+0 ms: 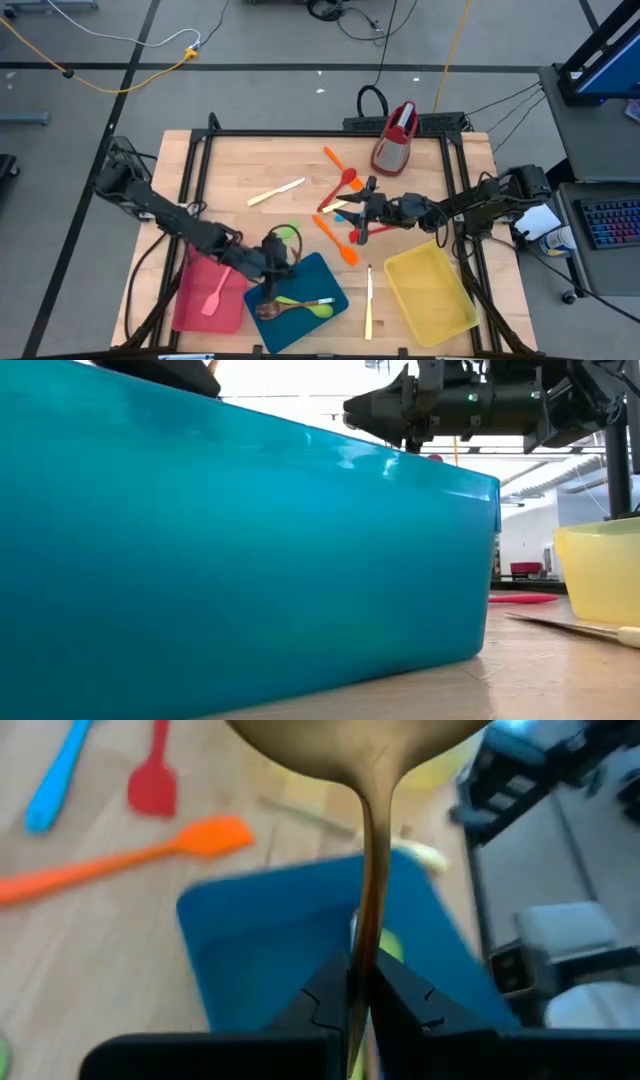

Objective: Pick & Place Kitchen Items
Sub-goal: Put the gold serving spoon into the blue bin, then put the red serving spoon into the blue bin

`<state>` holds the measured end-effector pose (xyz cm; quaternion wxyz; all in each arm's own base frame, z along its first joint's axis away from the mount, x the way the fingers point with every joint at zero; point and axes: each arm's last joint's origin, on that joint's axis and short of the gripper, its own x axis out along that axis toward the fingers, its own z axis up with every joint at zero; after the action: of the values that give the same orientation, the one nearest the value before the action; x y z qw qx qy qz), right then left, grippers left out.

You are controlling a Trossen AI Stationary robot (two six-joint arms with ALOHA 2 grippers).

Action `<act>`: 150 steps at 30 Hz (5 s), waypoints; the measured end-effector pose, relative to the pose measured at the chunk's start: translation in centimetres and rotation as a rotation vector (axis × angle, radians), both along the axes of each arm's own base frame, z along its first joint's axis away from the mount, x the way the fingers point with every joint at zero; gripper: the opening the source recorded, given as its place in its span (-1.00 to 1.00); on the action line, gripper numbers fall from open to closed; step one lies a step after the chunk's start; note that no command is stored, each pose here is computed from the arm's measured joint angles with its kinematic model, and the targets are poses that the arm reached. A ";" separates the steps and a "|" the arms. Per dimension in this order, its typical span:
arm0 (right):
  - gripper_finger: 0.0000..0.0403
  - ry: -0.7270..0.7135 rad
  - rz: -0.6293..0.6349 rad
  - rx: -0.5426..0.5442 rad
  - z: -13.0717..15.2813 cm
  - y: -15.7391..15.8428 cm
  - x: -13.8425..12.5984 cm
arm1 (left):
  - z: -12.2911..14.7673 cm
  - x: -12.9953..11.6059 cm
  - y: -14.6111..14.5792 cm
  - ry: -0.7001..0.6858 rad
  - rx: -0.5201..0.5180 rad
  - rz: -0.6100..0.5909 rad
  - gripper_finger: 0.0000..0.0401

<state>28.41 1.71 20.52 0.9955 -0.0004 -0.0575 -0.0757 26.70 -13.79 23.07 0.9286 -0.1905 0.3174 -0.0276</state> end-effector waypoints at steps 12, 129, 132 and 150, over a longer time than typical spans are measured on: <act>-0.21 0.106 0.009 0.086 -1.2 0.1 0.1 | -3.5 2.5 -3.5 0.409 0.032 0.034 -0.89; 0.13 0.703 -0.077 0.034 -2.6 0.9 -4.8 | -5.1 15.2 23.5 0.357 0.094 0.252 -0.38; 0.13 0.699 -0.081 0.050 -2.6 0.9 -4.8 | -5.9 15.1 24.6 0.377 0.114 0.294 -0.38; 0.12 0.679 -0.083 0.077 -2.5 0.9 -4.7 | -8.9 15.7 25.8 0.403 0.139 0.347 -0.38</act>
<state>23.73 2.64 18.01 0.9531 0.0096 0.2801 -0.1139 42.40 11.99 14.21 0.8482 -0.1796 0.4596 0.1924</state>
